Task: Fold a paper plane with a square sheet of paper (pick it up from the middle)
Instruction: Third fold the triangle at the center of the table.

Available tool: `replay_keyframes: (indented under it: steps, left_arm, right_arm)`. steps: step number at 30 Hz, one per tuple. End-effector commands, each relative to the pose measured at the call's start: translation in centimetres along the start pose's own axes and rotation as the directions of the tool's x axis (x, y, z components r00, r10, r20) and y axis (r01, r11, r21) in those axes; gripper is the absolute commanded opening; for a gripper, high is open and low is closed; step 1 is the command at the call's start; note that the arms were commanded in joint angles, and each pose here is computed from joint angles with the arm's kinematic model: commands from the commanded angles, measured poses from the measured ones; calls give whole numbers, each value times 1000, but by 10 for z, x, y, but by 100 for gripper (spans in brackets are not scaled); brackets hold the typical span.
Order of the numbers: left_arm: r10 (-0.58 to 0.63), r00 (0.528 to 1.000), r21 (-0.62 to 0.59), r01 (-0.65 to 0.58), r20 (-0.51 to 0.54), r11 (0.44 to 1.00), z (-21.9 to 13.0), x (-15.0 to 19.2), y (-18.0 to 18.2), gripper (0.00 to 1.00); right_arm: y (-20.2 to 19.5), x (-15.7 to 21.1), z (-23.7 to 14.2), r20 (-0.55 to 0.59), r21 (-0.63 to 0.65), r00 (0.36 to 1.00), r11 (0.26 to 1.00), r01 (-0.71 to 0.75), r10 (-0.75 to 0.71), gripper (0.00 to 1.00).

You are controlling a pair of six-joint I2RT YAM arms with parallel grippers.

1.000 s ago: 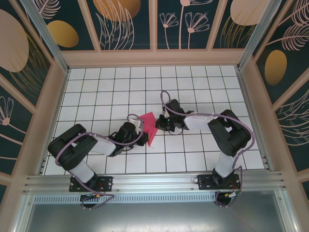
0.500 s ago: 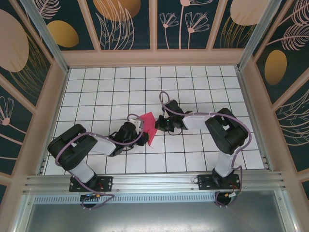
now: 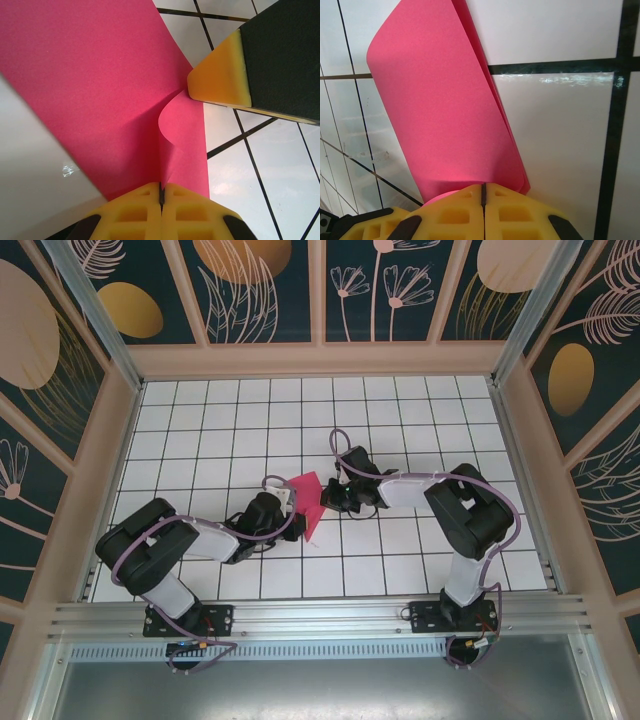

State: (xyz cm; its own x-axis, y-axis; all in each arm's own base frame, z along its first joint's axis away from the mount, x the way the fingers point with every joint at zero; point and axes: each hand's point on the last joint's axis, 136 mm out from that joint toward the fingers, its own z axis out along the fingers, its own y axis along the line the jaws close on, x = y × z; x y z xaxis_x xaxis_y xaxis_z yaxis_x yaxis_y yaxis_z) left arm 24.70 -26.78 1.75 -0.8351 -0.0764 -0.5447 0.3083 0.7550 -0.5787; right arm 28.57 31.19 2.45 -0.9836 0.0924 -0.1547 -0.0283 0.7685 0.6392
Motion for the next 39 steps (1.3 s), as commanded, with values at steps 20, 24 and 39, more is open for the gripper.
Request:
replay_keyframes:
  steps: [20,24,39]
  left_arm:
    - [-20,998,-52,17,-62,999,1,20,18,0]
    - [-17,998,-51,13,-61,999,1,18,17,1]
    - [-14,994,-141,28,105,990,-34,-41,0,41]
  right_arm:
    - [7,12,3,-20,-21,1000,1000,14,-14,8]
    - [-19,22,14,-40,68,999,998,2,1,8]
    - [-41,28,18,-57,161,998,987,21,-12,7]
